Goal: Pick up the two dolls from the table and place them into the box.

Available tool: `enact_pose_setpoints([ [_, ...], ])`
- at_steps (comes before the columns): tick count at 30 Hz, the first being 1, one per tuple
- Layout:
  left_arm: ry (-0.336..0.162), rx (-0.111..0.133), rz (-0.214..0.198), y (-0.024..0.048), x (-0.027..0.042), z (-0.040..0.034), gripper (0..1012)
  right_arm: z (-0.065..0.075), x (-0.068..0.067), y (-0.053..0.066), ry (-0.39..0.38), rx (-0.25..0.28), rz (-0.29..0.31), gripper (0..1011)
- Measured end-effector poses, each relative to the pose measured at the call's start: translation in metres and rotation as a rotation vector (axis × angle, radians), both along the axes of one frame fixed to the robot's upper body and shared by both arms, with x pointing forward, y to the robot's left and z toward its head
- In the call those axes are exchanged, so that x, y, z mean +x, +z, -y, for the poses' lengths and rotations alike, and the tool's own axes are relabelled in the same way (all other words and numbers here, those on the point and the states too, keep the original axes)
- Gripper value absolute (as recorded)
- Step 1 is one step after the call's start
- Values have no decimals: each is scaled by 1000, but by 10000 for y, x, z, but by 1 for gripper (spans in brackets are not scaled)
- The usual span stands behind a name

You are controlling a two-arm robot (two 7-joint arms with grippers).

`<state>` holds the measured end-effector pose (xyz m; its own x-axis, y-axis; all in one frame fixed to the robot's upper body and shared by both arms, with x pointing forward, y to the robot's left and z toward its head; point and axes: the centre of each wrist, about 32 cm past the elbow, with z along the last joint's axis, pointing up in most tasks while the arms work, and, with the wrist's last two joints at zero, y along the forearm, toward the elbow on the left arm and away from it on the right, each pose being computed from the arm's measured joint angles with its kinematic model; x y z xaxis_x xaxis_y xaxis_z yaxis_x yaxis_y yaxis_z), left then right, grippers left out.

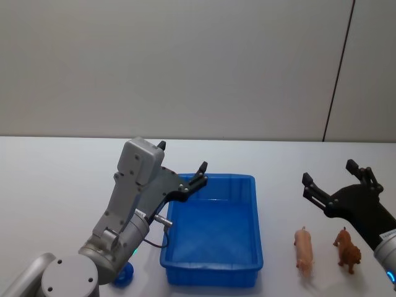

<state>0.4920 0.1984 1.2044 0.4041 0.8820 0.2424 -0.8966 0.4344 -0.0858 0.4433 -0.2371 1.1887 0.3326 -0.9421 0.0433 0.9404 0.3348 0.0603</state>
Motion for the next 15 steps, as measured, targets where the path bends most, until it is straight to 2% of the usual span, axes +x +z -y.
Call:
enact_pose_setpoints([
  [15, 0, 0, 0, 0, 0, 0, 1001, 0, 0, 0, 0, 0, 0, 1001],
])
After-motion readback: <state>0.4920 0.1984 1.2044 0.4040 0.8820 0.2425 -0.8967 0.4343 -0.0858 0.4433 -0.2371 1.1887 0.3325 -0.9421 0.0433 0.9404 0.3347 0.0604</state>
